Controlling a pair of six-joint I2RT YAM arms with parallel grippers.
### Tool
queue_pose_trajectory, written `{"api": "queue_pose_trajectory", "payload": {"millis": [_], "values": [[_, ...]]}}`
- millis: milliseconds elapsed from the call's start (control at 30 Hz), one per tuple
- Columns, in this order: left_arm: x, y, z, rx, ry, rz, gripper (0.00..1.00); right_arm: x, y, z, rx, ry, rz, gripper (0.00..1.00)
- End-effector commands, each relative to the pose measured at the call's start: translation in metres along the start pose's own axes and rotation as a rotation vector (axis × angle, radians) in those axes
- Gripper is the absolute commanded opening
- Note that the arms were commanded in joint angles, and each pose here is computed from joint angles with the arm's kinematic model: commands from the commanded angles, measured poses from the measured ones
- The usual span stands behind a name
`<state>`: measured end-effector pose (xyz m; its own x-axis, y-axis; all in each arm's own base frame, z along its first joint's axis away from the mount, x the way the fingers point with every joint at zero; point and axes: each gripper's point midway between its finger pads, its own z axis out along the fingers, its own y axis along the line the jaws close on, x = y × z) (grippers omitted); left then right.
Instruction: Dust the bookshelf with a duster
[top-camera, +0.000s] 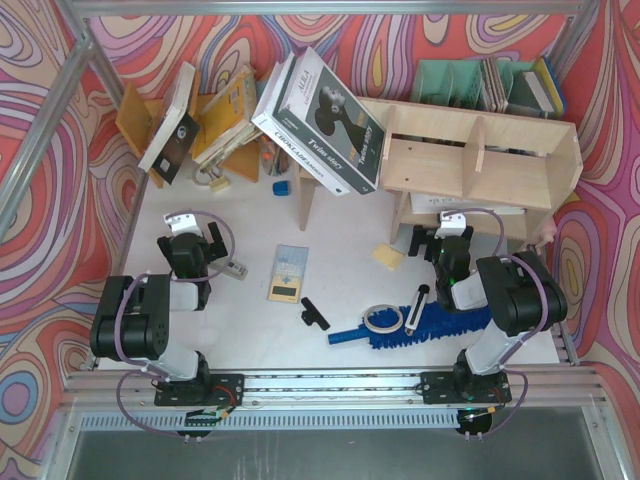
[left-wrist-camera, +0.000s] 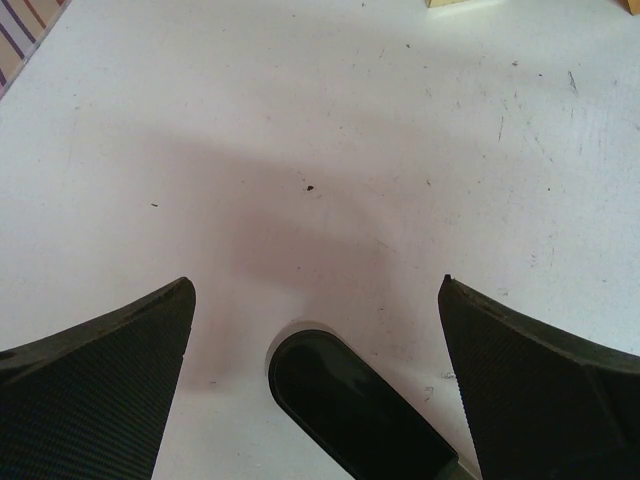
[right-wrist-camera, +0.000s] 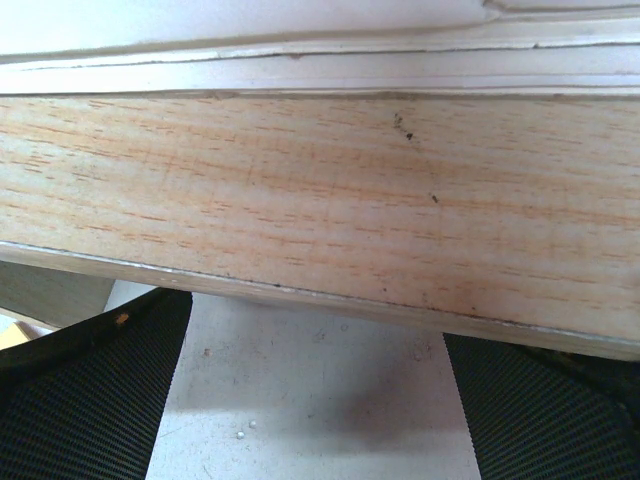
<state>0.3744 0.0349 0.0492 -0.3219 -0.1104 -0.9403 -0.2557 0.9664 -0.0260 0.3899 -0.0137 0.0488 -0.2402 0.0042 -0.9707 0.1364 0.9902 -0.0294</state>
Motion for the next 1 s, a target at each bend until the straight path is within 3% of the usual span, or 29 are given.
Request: {"api": "queue_pose_trajectory", "payload": {"millis": [0,633,967], "values": [[-0.006,-0.001,0.002,0.008,-0.013,0.006,0.98,-0.016,0.000,0.005,-0.001,-0.051,0.007,0.99],[-0.005,-0.009,0.000,0.064,-0.011,0.030,0.98,-0.016,0.000,0.004,-0.002,-0.053,0.002,0.99],[-0.018,-0.006,-0.016,0.032,-0.083,0.032,0.98,-0.026,0.018,-0.010,-0.107,-0.119,-0.060,0.99]]}}
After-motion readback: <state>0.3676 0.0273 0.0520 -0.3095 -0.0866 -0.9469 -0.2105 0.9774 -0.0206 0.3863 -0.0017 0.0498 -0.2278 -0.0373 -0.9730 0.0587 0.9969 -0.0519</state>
